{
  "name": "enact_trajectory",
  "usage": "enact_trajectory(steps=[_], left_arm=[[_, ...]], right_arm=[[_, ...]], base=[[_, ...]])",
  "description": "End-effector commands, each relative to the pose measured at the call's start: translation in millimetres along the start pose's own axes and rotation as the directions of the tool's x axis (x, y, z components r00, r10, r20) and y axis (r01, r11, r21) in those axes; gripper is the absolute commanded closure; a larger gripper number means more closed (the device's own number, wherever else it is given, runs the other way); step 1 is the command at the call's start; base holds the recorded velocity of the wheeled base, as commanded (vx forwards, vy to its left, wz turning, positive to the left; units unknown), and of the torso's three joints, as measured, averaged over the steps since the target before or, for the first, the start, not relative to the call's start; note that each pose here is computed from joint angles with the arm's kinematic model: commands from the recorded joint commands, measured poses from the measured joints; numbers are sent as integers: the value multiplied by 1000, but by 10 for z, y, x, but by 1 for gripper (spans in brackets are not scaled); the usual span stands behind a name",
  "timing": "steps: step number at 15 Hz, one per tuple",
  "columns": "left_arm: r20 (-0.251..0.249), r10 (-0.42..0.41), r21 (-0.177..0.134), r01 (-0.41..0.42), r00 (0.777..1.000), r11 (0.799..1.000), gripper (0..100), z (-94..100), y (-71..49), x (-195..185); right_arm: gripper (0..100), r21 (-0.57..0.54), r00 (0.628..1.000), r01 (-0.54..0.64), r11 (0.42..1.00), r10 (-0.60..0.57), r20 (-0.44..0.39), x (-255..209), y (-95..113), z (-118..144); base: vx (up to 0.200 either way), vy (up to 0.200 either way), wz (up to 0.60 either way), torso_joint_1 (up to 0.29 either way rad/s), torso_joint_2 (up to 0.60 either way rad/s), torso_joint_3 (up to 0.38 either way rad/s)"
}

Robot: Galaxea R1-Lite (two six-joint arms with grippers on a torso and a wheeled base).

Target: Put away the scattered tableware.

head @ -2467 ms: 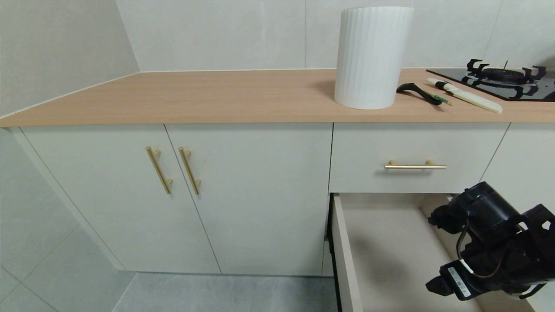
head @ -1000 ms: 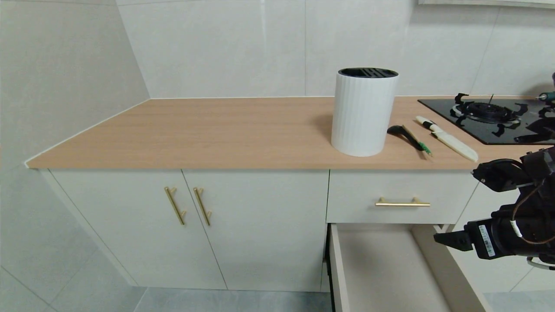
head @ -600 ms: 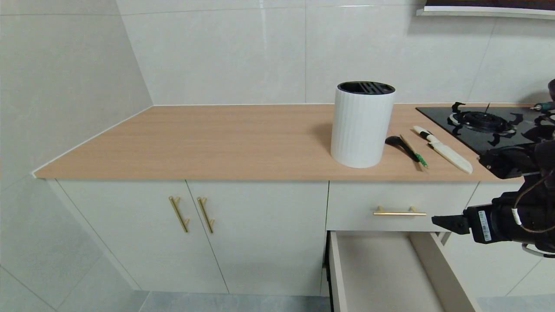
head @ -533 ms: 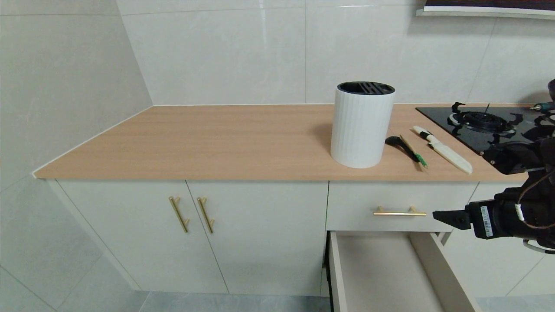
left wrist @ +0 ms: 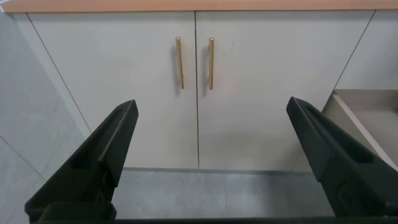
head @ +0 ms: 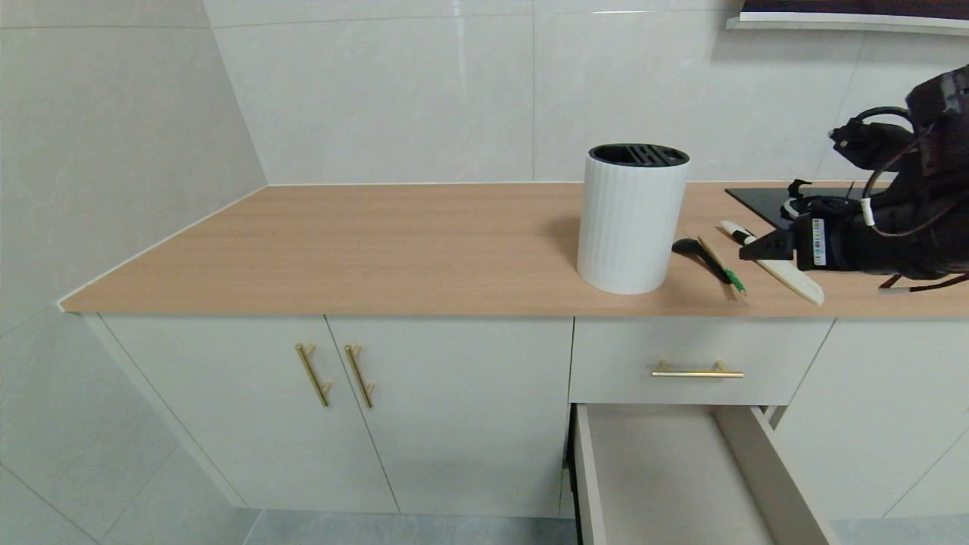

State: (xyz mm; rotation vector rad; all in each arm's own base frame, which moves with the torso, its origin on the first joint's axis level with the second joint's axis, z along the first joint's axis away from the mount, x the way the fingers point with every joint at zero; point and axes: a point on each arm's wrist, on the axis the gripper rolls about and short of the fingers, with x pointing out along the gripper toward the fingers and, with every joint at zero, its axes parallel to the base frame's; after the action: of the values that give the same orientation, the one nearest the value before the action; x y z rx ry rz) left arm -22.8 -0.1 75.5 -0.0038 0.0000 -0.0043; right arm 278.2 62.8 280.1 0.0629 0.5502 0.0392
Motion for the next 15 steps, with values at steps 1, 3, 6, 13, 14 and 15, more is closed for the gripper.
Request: enact_trajectory(steps=[1, 3, 6, 13, 14, 15], left_arm=[[-2, 0, 1, 0, 1000, 1000, 0, 0, 0, 1], [0, 0, 1, 0, 1000, 1000, 0, 0, 0, 0], [-2, 0, -1, 0, 1000, 1000, 0, 0, 0, 1], [0, 0, 1, 0, 1000, 1000, 0, 0, 0, 0], [0, 0, 1, 0, 1000, 1000, 0, 0, 0, 0], [0, 0, 1, 0, 1000, 1000, 0, 0, 0, 0]], right_arm=[[0, 32, 996, 53, 998, -51, -71, 484, -65, 16], [0, 37, 996, 67, 997, -64, -63, 680, -60, -6], [0, 34, 990, 129, 991, -128, -53, 943, -59, -59], [0, 56, 985, 170, 984, -169, -22, 1375, -168, -134], [0, 58, 985, 172, 983, -171, -18, 1393, -174, -135], [0, 57, 985, 174, 983, -173, -19, 1409, -173, -140]], base=[[0, 0, 0, 0, 0, 0], [0, 0, 0, 0, 0, 0], [0, 0, 0, 0, 0, 0], [0, 0, 0, 0, 0, 0], [0, 0, 0, 0, 0, 0], [0, 0, 0, 0, 0, 0]])
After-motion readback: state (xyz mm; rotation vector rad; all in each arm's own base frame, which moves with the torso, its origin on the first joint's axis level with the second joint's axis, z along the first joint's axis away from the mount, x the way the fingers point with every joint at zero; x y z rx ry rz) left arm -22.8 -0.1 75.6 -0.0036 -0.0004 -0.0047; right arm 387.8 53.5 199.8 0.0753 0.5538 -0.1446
